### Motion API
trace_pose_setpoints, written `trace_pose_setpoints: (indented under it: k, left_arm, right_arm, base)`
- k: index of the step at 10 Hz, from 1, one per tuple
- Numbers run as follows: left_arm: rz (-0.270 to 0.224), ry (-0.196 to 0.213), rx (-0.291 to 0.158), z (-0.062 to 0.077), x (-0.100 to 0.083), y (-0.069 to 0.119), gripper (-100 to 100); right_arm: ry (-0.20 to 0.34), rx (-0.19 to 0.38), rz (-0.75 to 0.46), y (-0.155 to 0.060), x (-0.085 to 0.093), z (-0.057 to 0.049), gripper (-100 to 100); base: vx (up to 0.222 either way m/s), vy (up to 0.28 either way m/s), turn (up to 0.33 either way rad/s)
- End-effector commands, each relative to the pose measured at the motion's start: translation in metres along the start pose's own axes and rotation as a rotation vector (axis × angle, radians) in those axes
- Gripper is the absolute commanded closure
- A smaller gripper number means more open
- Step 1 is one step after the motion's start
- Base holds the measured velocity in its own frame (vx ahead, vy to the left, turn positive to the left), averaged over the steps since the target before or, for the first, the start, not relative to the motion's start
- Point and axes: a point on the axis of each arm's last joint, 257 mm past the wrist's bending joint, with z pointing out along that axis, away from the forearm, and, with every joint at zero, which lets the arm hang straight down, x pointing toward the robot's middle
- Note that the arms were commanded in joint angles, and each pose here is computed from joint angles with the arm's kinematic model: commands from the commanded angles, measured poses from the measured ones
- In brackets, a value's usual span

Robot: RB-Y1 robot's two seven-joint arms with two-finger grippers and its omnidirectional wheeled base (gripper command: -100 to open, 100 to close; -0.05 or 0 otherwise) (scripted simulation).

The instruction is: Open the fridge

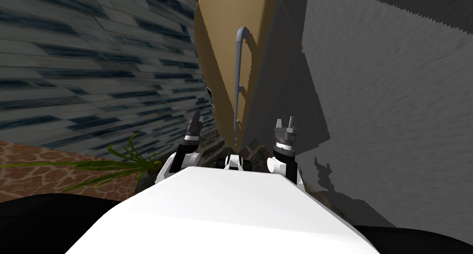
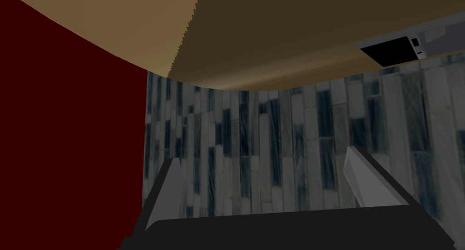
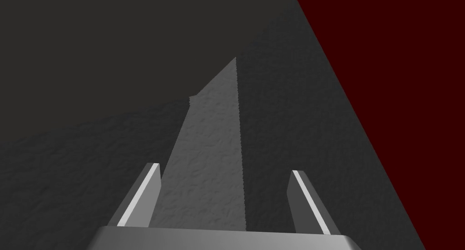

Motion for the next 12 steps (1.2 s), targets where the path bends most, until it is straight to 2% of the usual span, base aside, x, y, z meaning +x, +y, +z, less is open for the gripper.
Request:
trace_pose_setpoints:
  k: [1, 3, 7, 9, 12]
  left_arm:
    - [0.063, 0.025, -0.063, -0.005, -0.002, 0.017, -100]
    - [0.102, 0.017, -0.126, -0.01, -0.008, 0.033, -100]
    - [0.141, 0.003, -0.2, -0.017, -0.016, 0.051, -100]
    - [0.172, 0.007, -0.24, -0.021, -0.02, 0.06, -100]
    - [0.247, 0.031, -0.32, -0.032, -0.028, 0.081, -100]
  right_arm:
    - [0.0, 0.0, 0.0, 0.0, 0.0, 0.0, 0]
    - [0.0, 0.0, 0.0, 0.0, 0.0, 0.0, 0]
    - [0.0, 0.0, 0.0, 0.0, 0.0, 0.0, 0]
    - [0.0, 0.0, 0.0, 0.0, 0.0, 0.0, 0]
    - [0.0, 0.0, 0.0, 0.0, 0.0, 0.0, 0]
  base:
    - [0.073, -0.199, 0.073]
    - [0.054, -0.232, 0.074]
    - [0.041, -0.16, 0.04]
    - [0.038, -0.142, 0.05]
    - [0.037, -0.2, 0.062]
